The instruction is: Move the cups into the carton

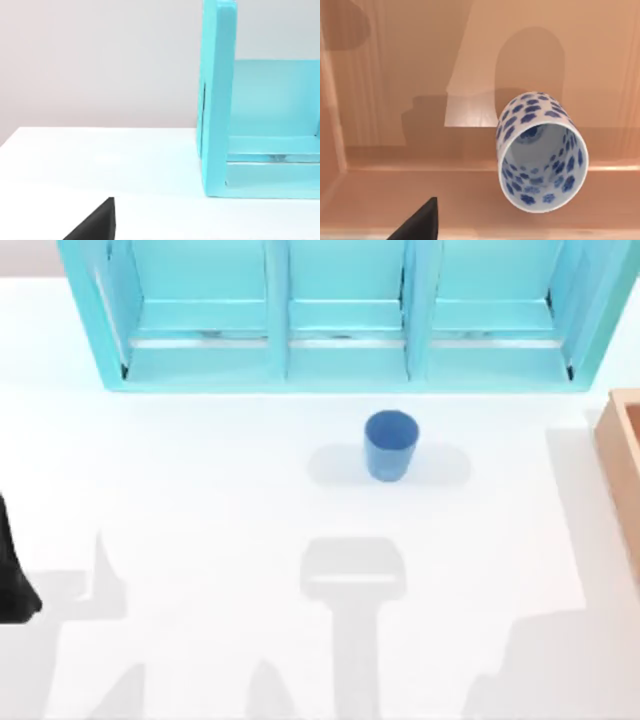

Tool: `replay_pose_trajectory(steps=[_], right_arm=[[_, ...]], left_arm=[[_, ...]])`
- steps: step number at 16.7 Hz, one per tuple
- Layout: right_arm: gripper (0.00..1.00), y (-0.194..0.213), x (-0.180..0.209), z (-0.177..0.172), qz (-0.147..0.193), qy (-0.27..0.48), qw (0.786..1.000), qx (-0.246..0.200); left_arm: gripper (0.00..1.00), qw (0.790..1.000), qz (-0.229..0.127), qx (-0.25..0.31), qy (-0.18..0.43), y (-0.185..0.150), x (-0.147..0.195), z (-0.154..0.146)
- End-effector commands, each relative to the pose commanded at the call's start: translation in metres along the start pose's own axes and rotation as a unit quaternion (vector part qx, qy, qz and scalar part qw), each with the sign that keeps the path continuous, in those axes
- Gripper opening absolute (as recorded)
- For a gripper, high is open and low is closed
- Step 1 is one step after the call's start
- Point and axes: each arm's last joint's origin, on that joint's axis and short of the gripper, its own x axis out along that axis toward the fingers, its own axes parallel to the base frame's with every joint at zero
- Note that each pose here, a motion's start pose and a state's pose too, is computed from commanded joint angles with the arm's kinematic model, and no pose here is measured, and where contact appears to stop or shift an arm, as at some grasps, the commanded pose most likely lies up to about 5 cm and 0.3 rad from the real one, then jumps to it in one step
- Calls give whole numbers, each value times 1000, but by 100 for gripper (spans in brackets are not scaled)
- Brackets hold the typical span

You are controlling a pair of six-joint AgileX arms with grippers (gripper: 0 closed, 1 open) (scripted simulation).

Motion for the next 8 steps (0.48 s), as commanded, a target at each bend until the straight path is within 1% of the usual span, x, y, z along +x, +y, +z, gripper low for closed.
replay_pose_trajectory(steps=[5,8], right_arm=[[100,0,-54,-1,-1,-1,1000,0],[100,2,-73,-4,-2,-4,1000,1]], left_arm=[[100,1000,0,0,0,0,0,0],[100,1000,0,0,0,0,0,0]])
